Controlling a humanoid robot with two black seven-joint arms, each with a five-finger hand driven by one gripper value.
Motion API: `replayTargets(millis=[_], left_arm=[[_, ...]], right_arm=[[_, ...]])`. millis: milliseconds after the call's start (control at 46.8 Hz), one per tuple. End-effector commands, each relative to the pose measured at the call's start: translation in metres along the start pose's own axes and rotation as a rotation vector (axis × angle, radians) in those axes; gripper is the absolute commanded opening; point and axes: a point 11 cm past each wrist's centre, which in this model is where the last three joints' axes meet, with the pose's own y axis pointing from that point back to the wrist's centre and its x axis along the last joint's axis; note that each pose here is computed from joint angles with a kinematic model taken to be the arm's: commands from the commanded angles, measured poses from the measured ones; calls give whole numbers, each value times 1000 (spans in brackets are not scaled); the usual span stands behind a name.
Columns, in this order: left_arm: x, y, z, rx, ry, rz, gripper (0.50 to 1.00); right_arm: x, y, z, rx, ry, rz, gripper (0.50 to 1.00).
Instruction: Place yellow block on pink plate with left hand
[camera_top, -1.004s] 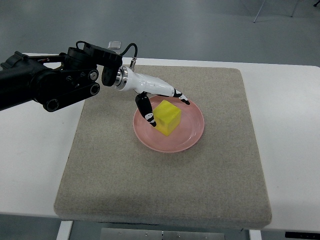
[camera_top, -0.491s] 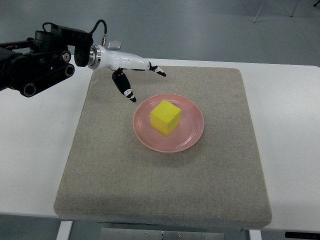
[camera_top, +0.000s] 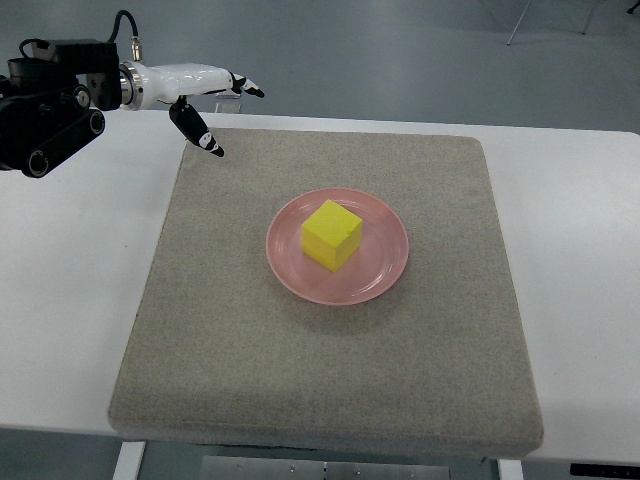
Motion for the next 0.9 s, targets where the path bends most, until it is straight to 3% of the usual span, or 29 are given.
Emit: replayTargets(millis=[0, 299, 662, 876], left_arm=[[0, -3, -11, 34, 74, 46, 900], [-4, -9, -35, 124, 291, 249, 902], [-24, -10, -55, 241, 609, 326, 913], [-26, -13, -53, 231, 795, 375, 919]], right_arm=[[0, 0, -1, 1, 0, 0, 924], [0, 0, 0, 0, 0, 0, 924], [0, 0, 0, 0, 1, 0, 924], [0, 0, 0, 0, 1, 0, 924]])
